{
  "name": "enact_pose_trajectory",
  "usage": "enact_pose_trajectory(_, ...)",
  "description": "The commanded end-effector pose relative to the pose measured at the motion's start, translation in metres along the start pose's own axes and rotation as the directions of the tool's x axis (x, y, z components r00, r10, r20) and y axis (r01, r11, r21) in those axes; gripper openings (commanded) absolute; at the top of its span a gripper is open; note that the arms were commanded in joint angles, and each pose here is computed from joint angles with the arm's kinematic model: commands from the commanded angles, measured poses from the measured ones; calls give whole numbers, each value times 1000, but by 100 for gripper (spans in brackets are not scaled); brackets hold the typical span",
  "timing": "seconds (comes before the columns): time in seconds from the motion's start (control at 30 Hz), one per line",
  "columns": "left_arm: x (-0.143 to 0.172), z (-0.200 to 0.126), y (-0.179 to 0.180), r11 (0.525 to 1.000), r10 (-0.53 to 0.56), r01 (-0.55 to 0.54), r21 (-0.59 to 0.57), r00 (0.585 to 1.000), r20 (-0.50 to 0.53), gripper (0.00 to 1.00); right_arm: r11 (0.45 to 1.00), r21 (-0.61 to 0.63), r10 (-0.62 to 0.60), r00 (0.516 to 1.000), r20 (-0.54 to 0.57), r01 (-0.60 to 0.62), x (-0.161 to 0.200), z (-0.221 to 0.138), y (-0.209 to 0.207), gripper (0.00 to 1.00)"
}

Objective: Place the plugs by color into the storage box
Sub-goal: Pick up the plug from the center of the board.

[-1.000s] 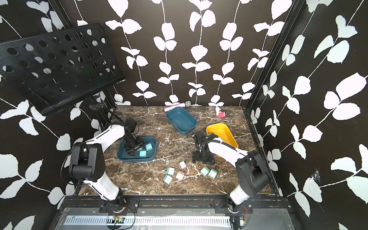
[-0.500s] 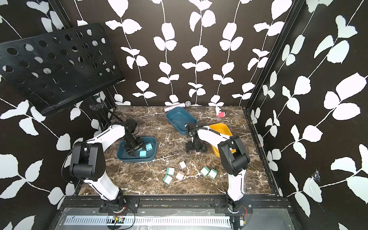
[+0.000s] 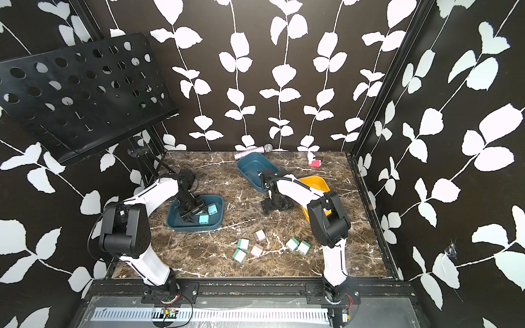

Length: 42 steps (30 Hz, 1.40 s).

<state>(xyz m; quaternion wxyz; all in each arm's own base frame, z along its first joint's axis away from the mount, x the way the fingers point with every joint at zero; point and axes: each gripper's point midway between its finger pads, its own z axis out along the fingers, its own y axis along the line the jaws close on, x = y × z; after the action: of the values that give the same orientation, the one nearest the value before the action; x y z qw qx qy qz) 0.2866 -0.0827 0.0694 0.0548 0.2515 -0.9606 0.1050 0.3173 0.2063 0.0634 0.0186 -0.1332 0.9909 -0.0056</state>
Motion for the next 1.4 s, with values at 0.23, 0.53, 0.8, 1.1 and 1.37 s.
enact_pose_trajectory(0.23,-1,-5,-6,1000,0,0,9,1000,8,69,879,-158,454,891,-18,-451,-19,5,17,92)
enact_pose_trajectory(0.53,0,-8,-6,1000,4,-4,5,1000,15,69,715,-184,686,728,-1,-674,-34,16,-5,86)
enact_pose_trajectory(0.8,3,-5,-3,1000,-4,4,6,1000,11,69,662,-179,739,673,-2,-728,-31,32,-19,74)
enact_pose_trajectory(1.1,1,-4,-5,1000,-6,6,12,1000,12,69,727,-155,671,740,-41,-669,-24,41,-15,40)
enact_pose_trajectory(1.37,-2,-1,-8,1000,-12,12,24,1000,13,69,843,-150,527,848,47,-516,-33,-19,-30,35)
